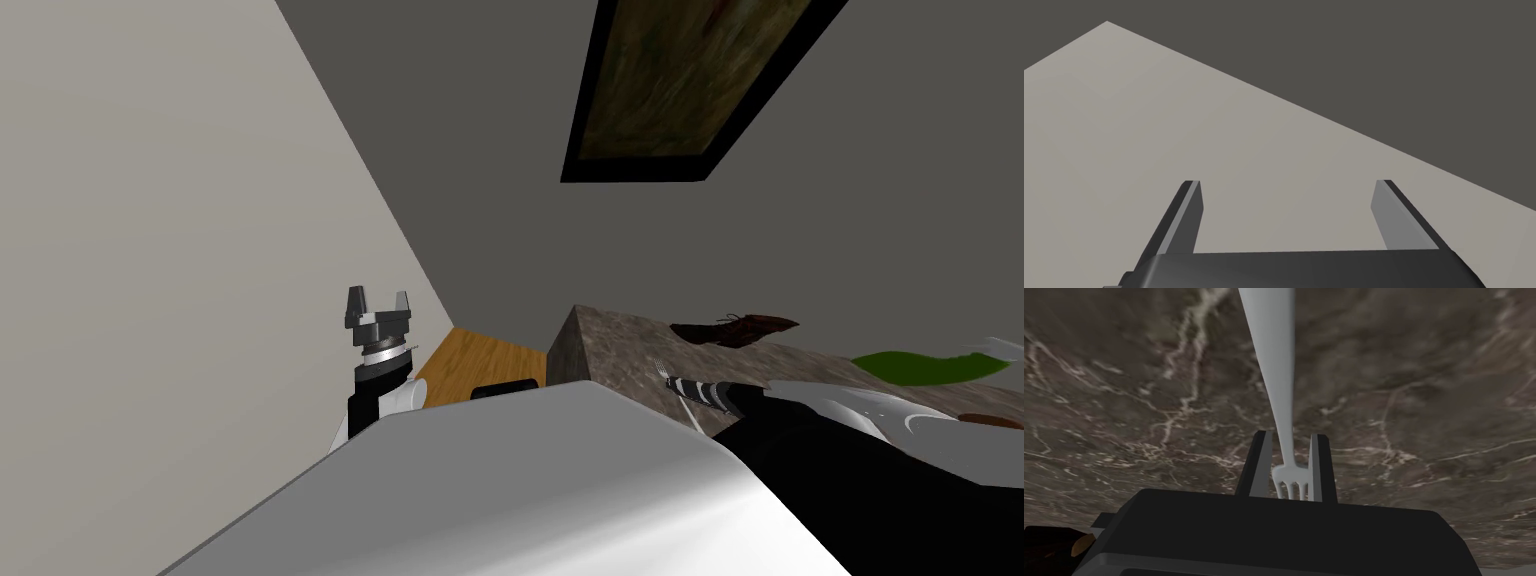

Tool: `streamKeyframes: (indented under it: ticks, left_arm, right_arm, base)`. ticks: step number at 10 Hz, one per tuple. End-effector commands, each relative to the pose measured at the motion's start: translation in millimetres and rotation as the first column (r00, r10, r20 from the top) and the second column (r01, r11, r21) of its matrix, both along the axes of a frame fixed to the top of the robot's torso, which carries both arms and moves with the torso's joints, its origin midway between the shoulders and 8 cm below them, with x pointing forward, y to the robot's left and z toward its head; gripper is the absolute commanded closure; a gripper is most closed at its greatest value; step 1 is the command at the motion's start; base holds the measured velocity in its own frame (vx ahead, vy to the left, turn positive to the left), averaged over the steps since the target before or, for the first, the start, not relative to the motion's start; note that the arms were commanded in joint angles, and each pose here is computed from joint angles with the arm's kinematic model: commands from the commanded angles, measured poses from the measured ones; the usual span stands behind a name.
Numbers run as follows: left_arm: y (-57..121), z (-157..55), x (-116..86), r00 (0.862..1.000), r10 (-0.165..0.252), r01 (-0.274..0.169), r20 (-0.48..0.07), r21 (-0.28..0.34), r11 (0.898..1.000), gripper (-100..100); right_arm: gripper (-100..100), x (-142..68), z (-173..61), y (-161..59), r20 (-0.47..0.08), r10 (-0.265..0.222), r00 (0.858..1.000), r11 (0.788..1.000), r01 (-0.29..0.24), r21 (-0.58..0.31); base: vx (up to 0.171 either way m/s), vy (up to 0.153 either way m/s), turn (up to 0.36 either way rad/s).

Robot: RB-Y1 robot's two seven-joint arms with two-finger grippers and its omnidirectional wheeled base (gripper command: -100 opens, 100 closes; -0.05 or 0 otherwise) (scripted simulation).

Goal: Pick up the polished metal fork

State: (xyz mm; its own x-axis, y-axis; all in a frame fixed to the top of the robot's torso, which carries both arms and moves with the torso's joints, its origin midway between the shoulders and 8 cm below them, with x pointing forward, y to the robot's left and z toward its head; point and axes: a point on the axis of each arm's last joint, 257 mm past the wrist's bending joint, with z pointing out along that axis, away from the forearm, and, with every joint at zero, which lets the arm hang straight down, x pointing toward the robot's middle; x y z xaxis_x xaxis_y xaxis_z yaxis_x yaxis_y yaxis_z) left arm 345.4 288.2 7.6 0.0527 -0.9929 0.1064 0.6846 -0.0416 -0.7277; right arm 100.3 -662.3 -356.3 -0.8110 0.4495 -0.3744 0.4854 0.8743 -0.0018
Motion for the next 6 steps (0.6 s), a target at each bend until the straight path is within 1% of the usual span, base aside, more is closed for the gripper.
streamKeyframes:
  ticks: [1, 2, 4, 5, 6]
  left_arm:
    - [0.0, 0, 0, 1.0, 0.0, 0.0, 0.0, 0.0, 1.0, 0]
    - [0.0, 0, 0, 1.0, 0.0, 0.0, 0.0, 0.0, 1.0, 0]
    - [0.0, 0, 0, 1.0, 0.0, 0.0, 0.0, 0.0, 1.0, 0]
    - [0.0, 0, 0, 1.0, 0.0, 0.0, 0.0, 0.0, 1.0, 0]
    - [0.0, 0, 0, 1.0, 0.0, 0.0, 0.0, 0.0, 1.0, 0]
  right_arm:
    - [0, 0, 0, 0, 0.0, 0.0, 1.0, 1.0, 0.0, 0.0]
    - [100, 8, 8, -1, -0.002, 0.006, 1.0, 1.0, -0.006, -0.002]
    - [100, 17, 17, -1, -0.003, 0.017, 1.0, 1.0, -0.017, -0.002]
    - [100, 14, 14, -2, -0.003, 0.015, 1.0, 1.0, -0.015, -0.003]
    - [0, 15, 15, -2, -0.002, 0.014, 1.0, 1.0, -0.014, -0.003]
  base:
    - [0.0, 0.0, 0.0]
    - [0.006, -0.004, -0.032]
    - [0.0, 0.002, -0.044]
    - [-0.006, 0.001, -0.004]
    - [0.0, 0.0, 0.0]
